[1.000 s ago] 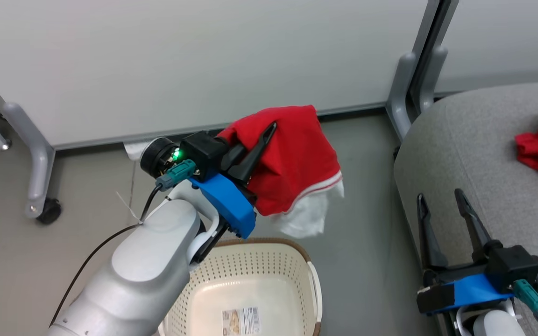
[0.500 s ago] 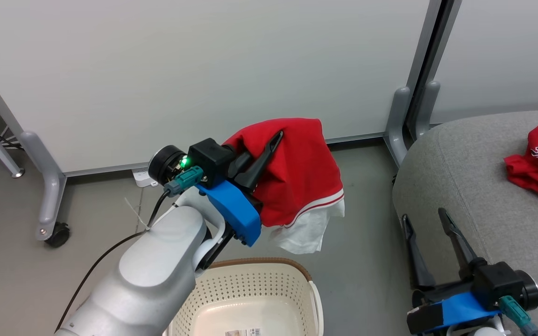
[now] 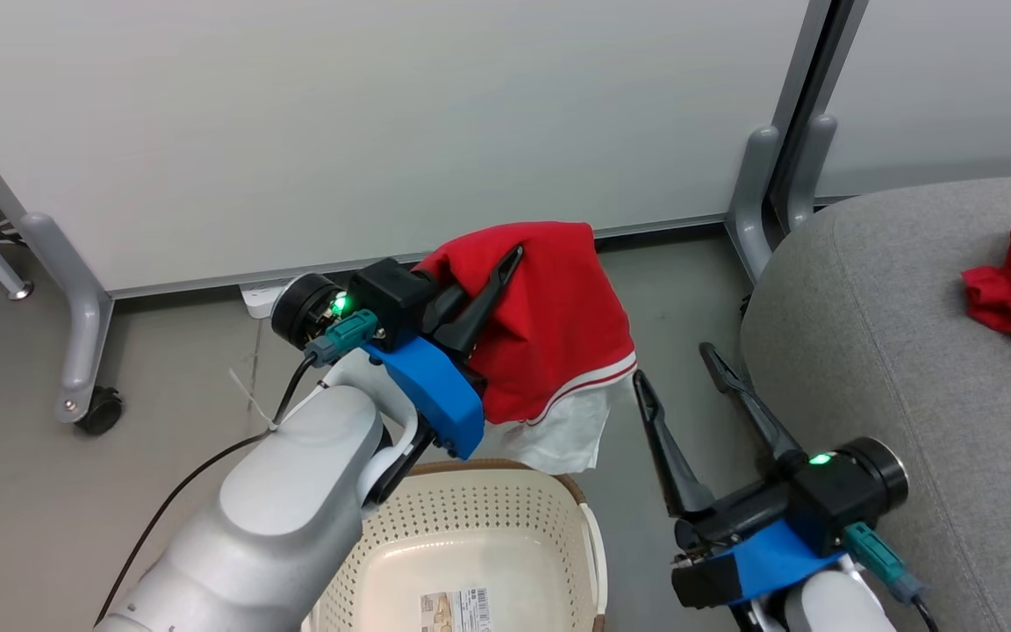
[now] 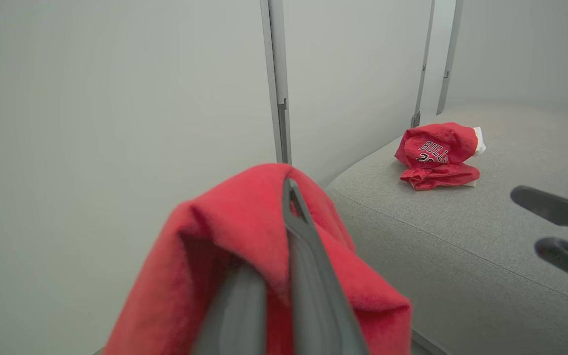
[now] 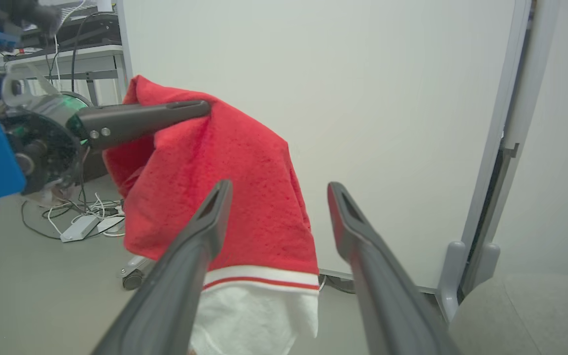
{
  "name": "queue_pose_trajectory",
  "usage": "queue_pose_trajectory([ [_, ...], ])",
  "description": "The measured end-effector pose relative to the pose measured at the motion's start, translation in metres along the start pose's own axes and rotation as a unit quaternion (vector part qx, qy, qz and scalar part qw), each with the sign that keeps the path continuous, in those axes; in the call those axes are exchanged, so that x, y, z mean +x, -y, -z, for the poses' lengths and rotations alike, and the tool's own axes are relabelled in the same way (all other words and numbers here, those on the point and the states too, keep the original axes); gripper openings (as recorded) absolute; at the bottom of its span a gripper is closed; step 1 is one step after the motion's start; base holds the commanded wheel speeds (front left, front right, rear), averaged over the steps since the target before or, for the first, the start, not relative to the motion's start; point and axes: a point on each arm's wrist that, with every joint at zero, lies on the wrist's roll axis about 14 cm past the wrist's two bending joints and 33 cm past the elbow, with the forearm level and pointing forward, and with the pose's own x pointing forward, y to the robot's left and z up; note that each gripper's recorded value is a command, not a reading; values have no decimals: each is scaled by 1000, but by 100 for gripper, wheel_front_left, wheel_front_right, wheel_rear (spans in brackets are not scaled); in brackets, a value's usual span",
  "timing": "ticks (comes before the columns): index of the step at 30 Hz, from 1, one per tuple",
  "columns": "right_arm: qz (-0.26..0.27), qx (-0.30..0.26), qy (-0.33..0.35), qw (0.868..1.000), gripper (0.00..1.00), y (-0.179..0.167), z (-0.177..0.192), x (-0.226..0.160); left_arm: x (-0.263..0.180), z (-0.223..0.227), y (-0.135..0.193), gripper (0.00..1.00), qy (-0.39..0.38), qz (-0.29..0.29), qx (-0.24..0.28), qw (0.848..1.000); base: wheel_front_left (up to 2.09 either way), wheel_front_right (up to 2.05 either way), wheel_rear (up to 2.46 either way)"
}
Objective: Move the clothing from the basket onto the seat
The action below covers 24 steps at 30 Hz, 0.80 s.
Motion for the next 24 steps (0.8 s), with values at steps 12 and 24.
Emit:
queue_pose_trajectory([
  [12, -82, 2, 11, 997, 100, -40, -1, 45, 9, 17, -9, 0, -16, 2, -3, 1000, 0, 0, 0],
  [24, -130, 6, -50, 990, 100, -58, 44, 79, 17, 27, -9, 0, -25, 13, -2, 1000, 0, 0, 0],
])
